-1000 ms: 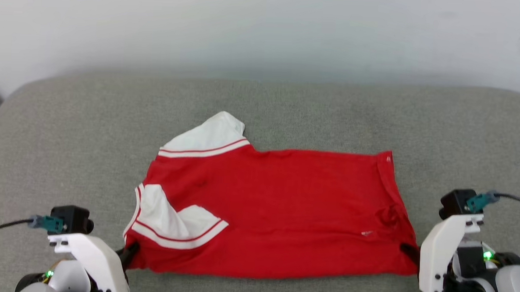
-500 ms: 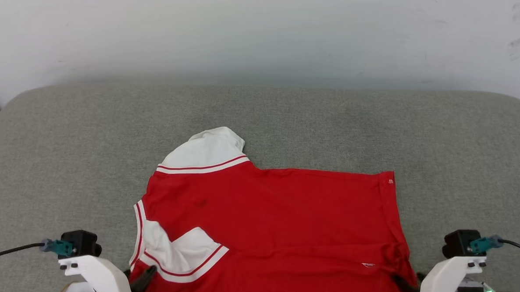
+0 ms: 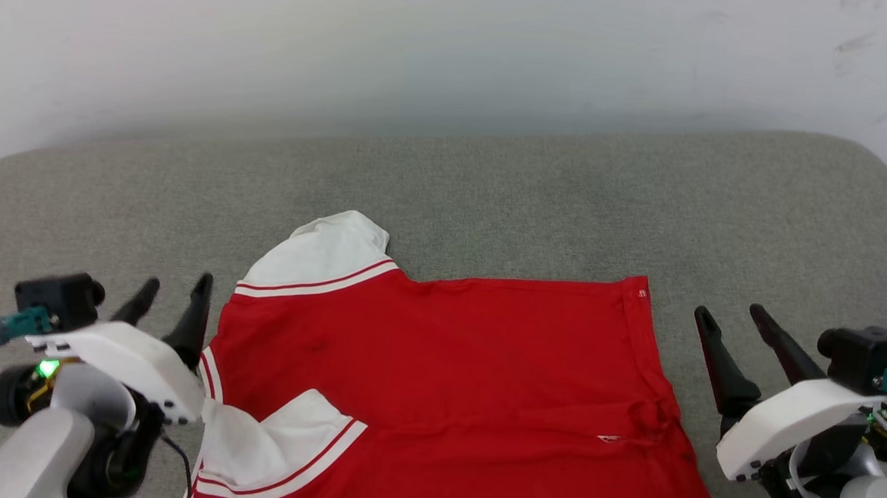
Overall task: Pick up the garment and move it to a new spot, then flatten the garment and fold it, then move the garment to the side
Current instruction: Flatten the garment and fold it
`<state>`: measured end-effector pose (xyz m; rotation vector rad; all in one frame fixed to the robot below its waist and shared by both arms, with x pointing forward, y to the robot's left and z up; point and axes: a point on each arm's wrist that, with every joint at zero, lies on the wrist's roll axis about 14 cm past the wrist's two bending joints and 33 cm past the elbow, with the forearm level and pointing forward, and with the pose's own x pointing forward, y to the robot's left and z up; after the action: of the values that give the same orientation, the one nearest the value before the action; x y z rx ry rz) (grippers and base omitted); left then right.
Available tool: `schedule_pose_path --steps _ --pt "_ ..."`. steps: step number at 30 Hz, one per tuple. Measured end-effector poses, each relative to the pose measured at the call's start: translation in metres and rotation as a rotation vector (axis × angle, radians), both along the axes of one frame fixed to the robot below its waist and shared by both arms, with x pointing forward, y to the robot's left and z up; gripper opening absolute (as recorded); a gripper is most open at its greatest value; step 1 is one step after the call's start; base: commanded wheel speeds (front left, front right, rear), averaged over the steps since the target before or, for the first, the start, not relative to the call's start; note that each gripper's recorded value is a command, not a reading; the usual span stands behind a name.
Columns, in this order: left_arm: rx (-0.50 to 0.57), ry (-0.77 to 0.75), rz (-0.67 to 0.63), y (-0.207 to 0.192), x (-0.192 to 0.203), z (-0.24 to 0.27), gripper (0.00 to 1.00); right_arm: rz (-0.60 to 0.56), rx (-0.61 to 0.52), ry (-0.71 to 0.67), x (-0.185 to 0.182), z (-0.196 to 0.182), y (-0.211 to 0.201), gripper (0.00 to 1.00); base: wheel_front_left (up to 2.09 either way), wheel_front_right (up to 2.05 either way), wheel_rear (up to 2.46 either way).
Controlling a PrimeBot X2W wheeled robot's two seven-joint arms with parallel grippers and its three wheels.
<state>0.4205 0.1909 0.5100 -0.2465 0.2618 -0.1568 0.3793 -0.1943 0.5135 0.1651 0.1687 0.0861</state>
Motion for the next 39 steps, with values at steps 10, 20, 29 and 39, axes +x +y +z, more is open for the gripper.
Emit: schedule_pose_path --steps 10,20,29,39 --pt "0.033 -0.172 -0.039 -0.015 0.092 0.047 1.0 -0.033 -0.015 -0.125 0.038 0.026 -0.003 1.0 0.0 0.0 0.0" --pt "0.009 0.153 -0.216 -0.043 0.166 -0.015 1.0 -0.075 -0.026 -0.07 0.058 -0.005 -0.014 1.0 0.0 0.0 0.0" --pt "0.084 0.658 -0.373 -0.052 0.146 -0.11 1.0 -0.14 -0.033 0.006 0.052 -0.036 -0.034 1.0 0.0 0.0 0.0" --pt "0.085 0.827 -0.399 -0.056 0.132 -0.142 0.0 -0.148 0.017 0.034 0.056 -0.05 -0.035 1.0 0.0 0.0 0.0"
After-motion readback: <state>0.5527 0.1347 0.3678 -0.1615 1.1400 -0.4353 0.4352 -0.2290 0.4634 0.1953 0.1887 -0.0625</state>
